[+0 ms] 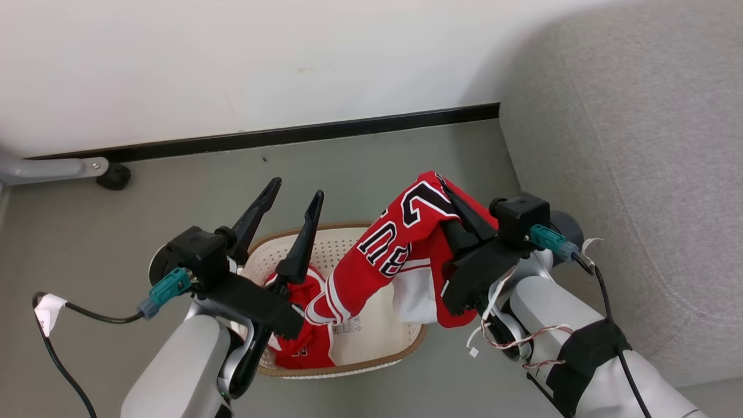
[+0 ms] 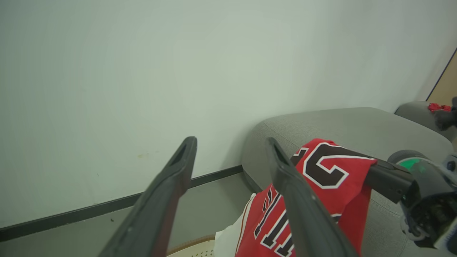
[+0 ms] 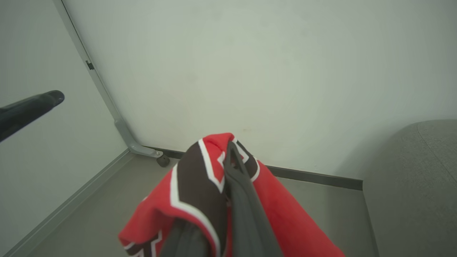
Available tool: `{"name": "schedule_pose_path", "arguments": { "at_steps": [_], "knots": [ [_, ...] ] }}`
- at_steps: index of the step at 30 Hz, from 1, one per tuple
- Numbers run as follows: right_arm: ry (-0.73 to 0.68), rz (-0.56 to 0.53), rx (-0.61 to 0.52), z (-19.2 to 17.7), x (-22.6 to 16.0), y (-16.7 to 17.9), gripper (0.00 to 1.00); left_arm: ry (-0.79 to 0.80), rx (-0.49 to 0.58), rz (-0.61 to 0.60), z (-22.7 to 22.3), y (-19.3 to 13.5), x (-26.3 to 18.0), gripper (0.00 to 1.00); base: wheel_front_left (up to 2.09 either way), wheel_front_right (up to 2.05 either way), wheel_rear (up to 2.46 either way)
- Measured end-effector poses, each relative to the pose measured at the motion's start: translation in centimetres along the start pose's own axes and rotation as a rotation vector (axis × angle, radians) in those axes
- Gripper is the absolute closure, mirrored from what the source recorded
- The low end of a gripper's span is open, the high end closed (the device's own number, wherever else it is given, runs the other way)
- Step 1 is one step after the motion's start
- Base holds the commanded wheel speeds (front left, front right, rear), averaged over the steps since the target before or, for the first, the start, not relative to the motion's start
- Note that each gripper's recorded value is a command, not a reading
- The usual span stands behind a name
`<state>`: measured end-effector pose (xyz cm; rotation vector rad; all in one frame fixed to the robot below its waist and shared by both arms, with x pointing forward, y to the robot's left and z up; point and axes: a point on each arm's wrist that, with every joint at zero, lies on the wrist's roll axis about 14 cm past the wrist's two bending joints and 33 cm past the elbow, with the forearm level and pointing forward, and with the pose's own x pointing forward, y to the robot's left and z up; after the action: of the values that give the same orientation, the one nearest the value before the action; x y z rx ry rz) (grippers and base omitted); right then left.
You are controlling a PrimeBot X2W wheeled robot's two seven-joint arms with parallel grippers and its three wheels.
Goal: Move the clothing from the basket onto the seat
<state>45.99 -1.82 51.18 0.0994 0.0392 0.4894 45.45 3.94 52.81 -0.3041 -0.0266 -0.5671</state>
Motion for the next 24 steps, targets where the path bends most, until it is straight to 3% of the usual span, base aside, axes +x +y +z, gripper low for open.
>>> {"name": "schedule_pose_path", "arguments": {
  "at_steps": [24],
  "knots": [
    [-0.095, -0.242, -0.018, 3.0, -6.9, -6.7, 1.00, 0.044, -0.045, -0.216, -2.8, -8.2, 3.0, 0.00, 0.00, 0.00, 0.00]
  ]
}}
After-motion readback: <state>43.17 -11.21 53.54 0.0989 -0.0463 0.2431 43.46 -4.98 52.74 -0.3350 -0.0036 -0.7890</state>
